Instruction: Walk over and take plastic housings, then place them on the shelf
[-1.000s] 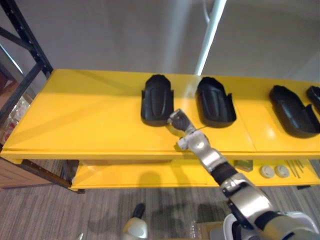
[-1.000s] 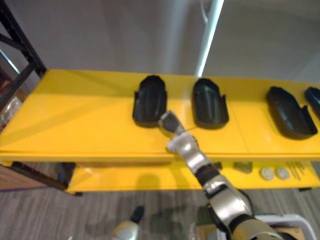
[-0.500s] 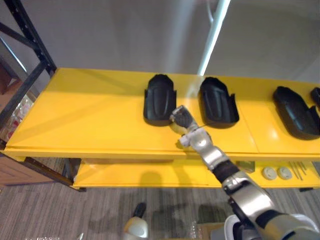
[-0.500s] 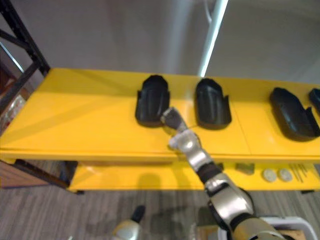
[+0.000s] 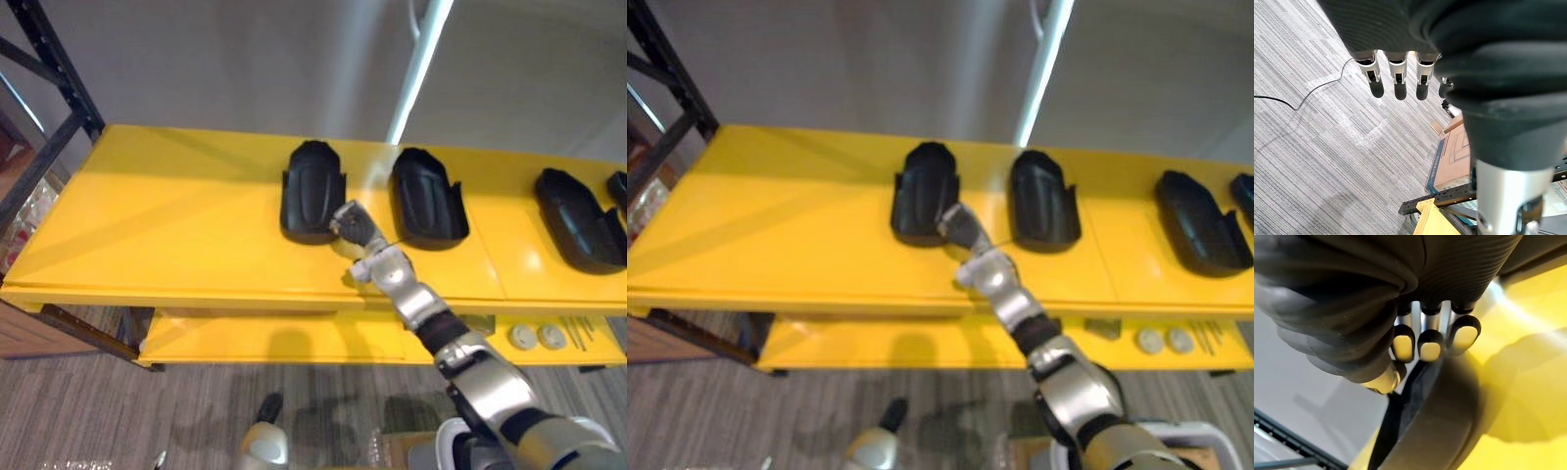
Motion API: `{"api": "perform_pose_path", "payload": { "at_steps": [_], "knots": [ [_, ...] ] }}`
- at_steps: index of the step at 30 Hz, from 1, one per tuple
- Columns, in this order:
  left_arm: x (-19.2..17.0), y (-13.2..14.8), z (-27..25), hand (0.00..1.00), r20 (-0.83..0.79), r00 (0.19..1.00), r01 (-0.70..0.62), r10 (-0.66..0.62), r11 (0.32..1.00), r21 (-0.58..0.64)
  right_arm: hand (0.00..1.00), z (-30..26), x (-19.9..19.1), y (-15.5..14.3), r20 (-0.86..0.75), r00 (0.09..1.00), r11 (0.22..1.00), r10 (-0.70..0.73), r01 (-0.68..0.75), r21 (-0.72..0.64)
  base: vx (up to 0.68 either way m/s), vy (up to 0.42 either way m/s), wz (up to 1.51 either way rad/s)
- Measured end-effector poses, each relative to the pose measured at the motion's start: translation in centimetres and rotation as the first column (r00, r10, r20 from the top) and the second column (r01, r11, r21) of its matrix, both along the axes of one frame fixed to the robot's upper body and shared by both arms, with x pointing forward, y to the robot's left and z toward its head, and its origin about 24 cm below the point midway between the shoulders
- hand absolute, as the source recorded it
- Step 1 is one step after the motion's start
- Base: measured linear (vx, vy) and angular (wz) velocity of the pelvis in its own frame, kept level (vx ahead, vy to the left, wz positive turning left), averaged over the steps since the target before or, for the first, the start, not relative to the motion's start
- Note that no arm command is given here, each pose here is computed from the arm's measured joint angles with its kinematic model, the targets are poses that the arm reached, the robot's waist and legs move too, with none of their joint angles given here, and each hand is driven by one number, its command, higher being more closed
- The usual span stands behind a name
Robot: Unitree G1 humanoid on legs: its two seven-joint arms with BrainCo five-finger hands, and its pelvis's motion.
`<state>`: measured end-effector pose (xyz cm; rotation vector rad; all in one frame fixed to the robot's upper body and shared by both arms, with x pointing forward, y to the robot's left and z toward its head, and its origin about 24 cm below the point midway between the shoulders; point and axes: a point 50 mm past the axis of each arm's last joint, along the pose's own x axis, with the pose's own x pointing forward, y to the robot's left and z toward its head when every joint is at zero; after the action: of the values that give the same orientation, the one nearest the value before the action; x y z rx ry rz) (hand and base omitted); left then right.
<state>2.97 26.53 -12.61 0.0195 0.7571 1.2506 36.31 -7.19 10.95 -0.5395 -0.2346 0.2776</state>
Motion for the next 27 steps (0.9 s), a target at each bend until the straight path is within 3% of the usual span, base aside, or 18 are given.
{"api": "perform_pose_path", "payload": {
  "at_steps": [7, 12, 13, 17, 21, 23, 27],
  "knots": [
    [-0.3, 0.1, 0.0, 0.0, 0.002, 1.0, -0.003, 0.003, 1.0, 0.003, 1.0, 2.3, -5.1, 1.8, 0.18, 0.964, 0.976, 0.197, -0.21, 0.056, 0.0, -0.005, -0.14],
    [-0.4, 0.1, 0.0, 0.0, 0.004, 1.0, -0.002, 0.002, 1.0, 0.007, 1.0, 5.8, -7.0, 0.3, 0.429, 0.898, 0.984, 0.096, -0.151, 0.094, -0.02, -0.007, -0.2],
    [-0.4, 0.1, 0.0, 0.0, 0.003, 1.0, -0.003, 0.003, 1.0, 0.007, 0.0, 6.6, -7.1, -0.2, 0.481, 0.875, 0.984, 0.041, -0.119, 0.131, -0.03, 0.004, -0.18],
    [-0.4, 0.2, 0.2, 0.0, 0.017, 1.0, -0.001, 0.0, 1.0, 0.019, 0.0, 7.8, -7.9, -1.7, 0.556, 0.823, 0.969, -0.115, -0.03, 0.245, -0.03, 0.01, -0.11],
    [-0.7, 0.2, 0.2, 0.0, 0.013, 1.0, 0.001, -0.001, 1.0, 0.02, 0.0, 7.1, -8.6, -4.0, 0.519, 0.824, 0.931, -0.228, 0.03, 0.363, -0.02, 0.012, -0.13],
    [-0.7, 0.1, 0.1, 0.0, 0.013, 1.0, 0.022, -0.022, 1.0, 0.011, 0.0, 6.1, -9.6, -6.8, 0.468, 0.813, 0.881, -0.347, 0.111, 0.46, -0.01, 0.011, -0.14],
    [-0.8, -0.2, 0.0, 0.0, 0.0, 0.998, 0.065, -0.065, 0.998, 0.002, 0.0, 2.7, -12.1, -11.6, 0.359, 0.755, 0.788, -0.548, 0.323, 0.525, 0.02, 0.01, -0.19]
  ]
}}
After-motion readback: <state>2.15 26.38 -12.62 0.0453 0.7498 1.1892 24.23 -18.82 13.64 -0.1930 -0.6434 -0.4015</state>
